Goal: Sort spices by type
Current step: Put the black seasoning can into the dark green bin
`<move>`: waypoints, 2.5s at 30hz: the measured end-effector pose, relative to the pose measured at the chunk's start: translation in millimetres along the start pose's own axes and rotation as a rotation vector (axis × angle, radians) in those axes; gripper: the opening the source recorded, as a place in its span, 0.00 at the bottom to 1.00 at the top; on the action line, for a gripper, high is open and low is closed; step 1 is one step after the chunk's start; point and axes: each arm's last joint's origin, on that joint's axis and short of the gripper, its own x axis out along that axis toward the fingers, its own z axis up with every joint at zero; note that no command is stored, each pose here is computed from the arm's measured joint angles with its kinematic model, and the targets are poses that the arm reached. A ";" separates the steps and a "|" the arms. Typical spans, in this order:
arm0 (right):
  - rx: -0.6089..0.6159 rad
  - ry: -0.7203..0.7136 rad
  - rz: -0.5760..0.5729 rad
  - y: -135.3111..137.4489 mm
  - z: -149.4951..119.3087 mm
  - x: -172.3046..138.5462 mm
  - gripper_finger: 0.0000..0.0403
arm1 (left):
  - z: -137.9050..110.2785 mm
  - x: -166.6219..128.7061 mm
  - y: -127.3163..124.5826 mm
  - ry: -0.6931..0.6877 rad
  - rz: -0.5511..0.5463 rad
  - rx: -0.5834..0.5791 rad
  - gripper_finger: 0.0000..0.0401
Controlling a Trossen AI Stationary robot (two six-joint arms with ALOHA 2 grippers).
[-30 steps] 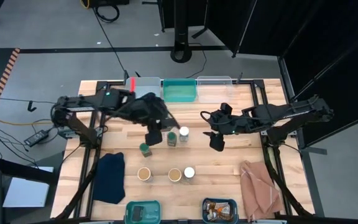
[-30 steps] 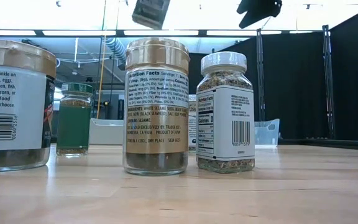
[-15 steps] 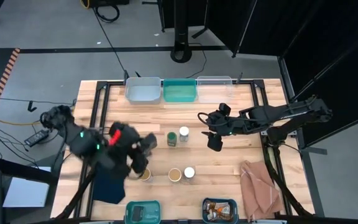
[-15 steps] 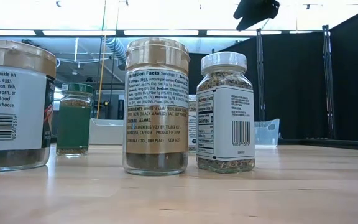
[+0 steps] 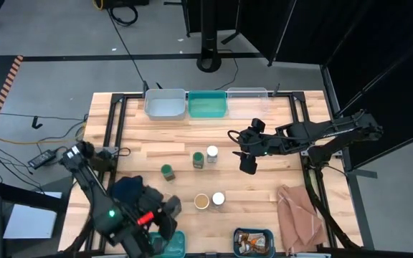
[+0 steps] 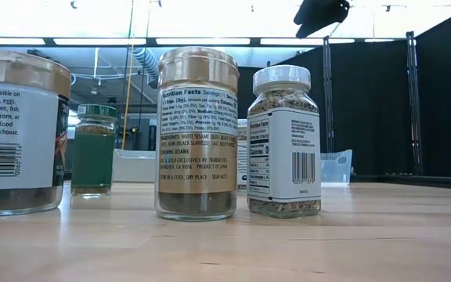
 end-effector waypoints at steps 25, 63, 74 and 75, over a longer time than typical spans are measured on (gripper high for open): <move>0.098 -0.042 -0.007 -6.4 6.7 3.1 0.62 | -93.0 16.9 -10.6 0.107 0.020 -0.151 0.33; -0.012 -0.017 -0.017 -8.7 4.7 3.9 0.61 | -85.8 42.2 -42.6 0.137 0.213 -0.420 0.32; -0.012 -0.017 -0.017 -8.7 4.7 3.9 0.61 | -103.5 55.8 -41.8 0.115 0.252 -0.378 0.32; -0.012 -0.017 -0.017 -8.7 4.7 3.9 0.61 | -106.4 59.0 -41.9 0.111 0.258 -0.373 0.32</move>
